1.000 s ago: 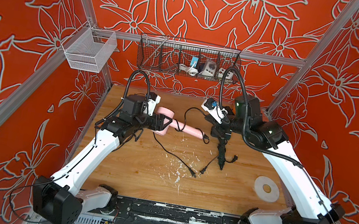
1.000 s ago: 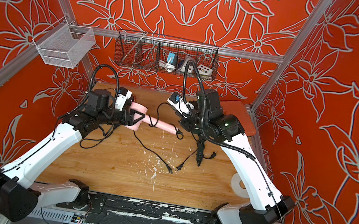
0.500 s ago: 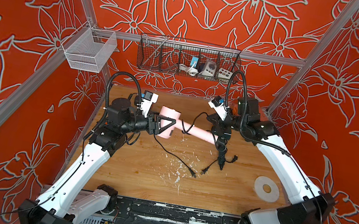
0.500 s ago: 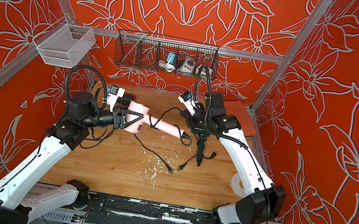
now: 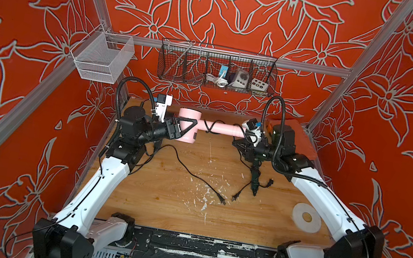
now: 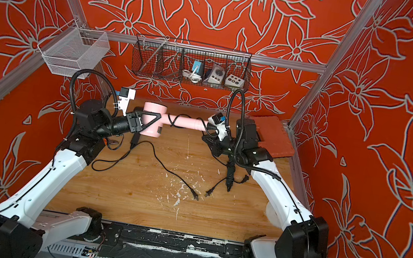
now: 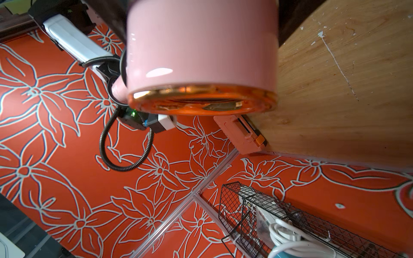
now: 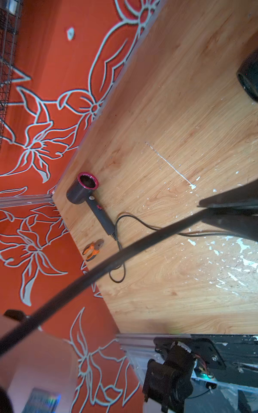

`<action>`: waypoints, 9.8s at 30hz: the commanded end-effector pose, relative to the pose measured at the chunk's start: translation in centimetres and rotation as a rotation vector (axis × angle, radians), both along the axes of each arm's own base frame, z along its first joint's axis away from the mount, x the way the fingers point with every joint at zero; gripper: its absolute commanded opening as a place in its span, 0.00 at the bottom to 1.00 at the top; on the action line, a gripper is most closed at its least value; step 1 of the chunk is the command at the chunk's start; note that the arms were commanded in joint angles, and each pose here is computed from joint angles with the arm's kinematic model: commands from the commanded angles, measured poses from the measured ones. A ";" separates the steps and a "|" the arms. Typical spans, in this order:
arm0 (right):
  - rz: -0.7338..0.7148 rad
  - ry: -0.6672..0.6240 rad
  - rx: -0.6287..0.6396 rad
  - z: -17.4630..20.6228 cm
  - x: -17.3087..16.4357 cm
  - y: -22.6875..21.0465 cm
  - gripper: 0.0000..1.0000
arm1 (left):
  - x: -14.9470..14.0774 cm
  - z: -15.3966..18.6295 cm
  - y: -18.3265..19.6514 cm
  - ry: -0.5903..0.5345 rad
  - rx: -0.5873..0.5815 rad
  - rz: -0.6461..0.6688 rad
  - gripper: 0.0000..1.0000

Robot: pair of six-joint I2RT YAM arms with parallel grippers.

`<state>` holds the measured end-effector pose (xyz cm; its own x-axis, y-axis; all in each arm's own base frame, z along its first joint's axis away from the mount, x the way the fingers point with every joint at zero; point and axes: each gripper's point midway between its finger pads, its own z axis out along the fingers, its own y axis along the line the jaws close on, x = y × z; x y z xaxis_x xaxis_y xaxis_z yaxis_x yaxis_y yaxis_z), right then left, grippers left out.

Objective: Wrap the cord around the hair dryer
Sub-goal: Wrap the power cord around the hair dryer.

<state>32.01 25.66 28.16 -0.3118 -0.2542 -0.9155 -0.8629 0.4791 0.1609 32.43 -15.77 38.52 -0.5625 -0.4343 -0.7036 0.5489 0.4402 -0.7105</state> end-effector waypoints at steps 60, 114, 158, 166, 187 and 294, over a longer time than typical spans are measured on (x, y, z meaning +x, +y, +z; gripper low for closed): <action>0.209 -0.561 -0.464 10.8 1.6 4.5 0.00 | -6.7 -0.1 -7.1 -0.160 0.510 -0.318 0.00; -0.466 -0.099 0.223 7.4 1.3 -14.5 0.87 | -4.8 7.6 -4.0 -0.167 0.000 -0.236 0.00; -0.583 -0.068 -0.092 -3.5 -4.4 -12.8 0.78 | -3.5 9.9 -3.0 -0.171 -0.018 -0.188 0.00; -0.417 -0.054 0.009 -2.0 -7.4 -10.6 0.78 | -2.9 9.6 -2.8 -0.161 -0.017 -0.177 0.00; -0.162 0.097 0.215 -10.2 -7.0 -3.1 0.83 | -2.8 10.6 -2.8 -0.163 -0.042 -0.182 0.00; -0.239 -0.731 -0.822 14.4 2.3 2.5 0.00 | -5.0 -9.2 -6.1 -0.076 0.364 -0.281 0.00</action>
